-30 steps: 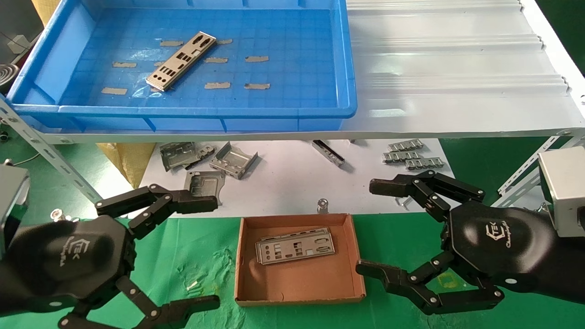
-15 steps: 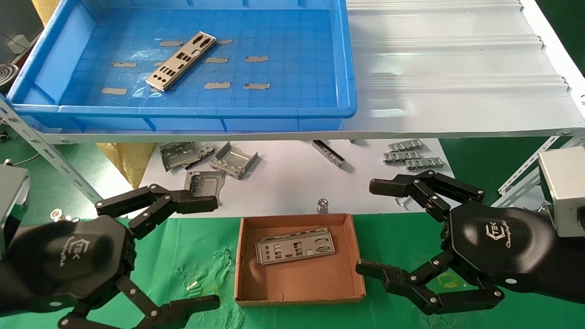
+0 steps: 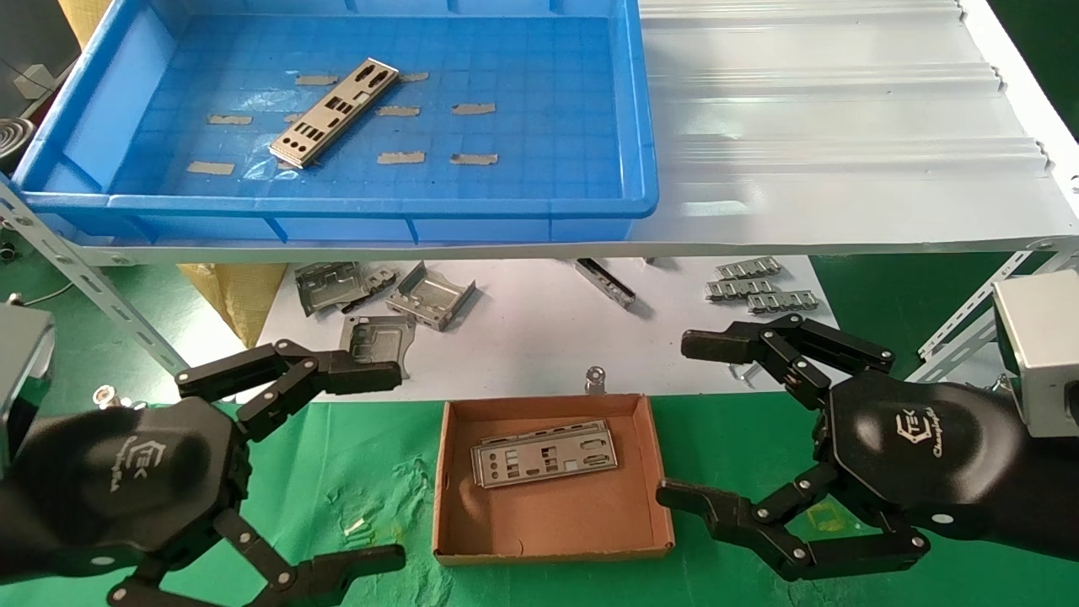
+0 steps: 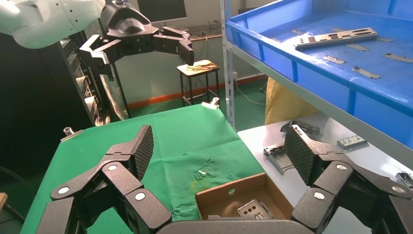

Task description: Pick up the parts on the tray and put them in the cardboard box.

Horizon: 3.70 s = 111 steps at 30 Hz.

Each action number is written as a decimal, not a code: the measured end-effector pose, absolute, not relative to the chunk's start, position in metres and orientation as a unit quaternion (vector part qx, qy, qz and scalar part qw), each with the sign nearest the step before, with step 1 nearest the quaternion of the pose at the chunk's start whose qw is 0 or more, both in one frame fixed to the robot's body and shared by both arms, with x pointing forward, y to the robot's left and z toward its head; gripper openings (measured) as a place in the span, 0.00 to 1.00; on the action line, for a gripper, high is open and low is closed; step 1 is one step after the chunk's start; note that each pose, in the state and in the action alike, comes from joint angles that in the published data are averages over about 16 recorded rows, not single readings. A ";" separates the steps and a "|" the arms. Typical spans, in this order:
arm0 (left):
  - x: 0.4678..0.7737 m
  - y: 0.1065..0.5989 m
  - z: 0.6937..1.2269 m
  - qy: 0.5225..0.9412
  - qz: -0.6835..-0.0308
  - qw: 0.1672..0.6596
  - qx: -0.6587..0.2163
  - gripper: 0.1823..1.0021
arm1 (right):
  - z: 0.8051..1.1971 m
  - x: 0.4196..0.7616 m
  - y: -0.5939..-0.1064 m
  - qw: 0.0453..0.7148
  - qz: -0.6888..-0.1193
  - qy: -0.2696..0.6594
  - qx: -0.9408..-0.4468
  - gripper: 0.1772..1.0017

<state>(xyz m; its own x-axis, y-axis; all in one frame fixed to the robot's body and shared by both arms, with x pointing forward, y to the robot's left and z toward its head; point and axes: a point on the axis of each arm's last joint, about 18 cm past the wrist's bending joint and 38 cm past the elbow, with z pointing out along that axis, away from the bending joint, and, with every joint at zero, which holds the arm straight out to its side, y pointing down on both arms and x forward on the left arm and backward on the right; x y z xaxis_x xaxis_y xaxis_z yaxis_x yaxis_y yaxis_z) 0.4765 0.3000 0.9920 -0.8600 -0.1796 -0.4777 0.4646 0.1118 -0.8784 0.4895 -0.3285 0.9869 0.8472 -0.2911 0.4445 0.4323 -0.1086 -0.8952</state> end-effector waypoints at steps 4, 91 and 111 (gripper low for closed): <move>0.476 0.300 0.992 0.704 -0.659 0.245 0.101 1.00 | 0.987 0.489 -0.329 0.666 -0.272 -0.051 -0.693 1.00; 0.476 0.300 0.992 0.704 -0.659 0.245 0.101 1.00 | 0.987 0.489 -0.329 0.666 -0.272 -0.051 -0.693 1.00; 0.476 0.300 0.992 0.704 -0.659 0.245 0.101 1.00 | 0.987 0.489 -0.329 0.666 -0.272 -0.051 -0.693 1.00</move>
